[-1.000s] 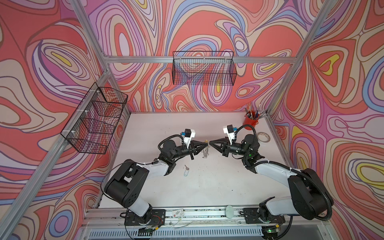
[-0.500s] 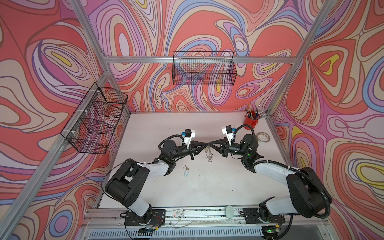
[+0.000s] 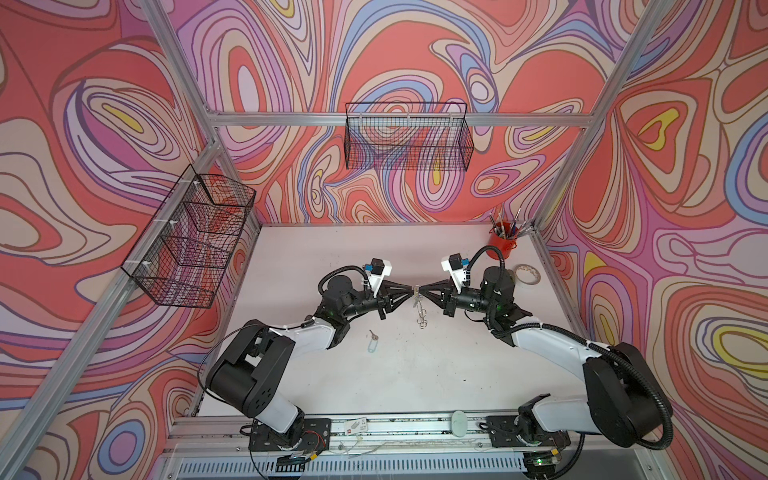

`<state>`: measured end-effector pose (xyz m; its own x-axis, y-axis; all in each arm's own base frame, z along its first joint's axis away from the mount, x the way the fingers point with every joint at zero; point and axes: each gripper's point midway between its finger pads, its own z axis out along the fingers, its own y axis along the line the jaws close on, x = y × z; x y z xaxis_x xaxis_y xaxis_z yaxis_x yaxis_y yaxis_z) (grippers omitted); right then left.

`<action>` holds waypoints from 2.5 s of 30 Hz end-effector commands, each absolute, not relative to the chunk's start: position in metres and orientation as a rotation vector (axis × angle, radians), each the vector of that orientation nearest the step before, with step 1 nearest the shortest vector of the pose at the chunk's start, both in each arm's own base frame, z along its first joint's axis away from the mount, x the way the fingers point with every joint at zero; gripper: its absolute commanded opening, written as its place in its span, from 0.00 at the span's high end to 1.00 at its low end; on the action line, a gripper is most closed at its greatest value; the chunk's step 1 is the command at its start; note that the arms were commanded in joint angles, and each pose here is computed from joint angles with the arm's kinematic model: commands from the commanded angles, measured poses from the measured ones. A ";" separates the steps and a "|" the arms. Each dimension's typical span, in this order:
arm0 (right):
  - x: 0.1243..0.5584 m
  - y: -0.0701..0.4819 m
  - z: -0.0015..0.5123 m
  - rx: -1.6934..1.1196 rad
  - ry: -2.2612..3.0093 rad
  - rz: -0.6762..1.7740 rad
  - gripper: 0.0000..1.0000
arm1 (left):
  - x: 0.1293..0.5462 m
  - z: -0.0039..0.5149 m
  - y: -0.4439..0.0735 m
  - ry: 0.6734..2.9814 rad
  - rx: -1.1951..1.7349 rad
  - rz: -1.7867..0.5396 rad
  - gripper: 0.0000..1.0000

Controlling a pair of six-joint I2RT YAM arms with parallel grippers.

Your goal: Put the keys on the keyring

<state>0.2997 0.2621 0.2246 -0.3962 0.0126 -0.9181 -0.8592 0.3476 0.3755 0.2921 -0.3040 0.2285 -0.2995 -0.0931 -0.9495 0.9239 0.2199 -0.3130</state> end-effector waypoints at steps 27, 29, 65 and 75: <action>0.309 0.257 0.189 -0.703 1.878 0.974 1.00 | 0.287 0.221 -0.276 1.718 0.813 -1.028 0.39; 0.304 0.255 0.185 -0.674 1.899 0.980 1.00 | 0.287 0.219 -0.271 1.738 0.786 -1.006 0.40; 0.259 0.235 0.119 -0.336 2.187 0.972 1.00 | 0.295 0.211 -0.261 1.796 0.631 -0.966 0.40; 0.313 0.257 0.111 -0.371 2.248 0.847 1.00 | 0.296 0.215 -0.258 1.792 0.600 -0.956 0.40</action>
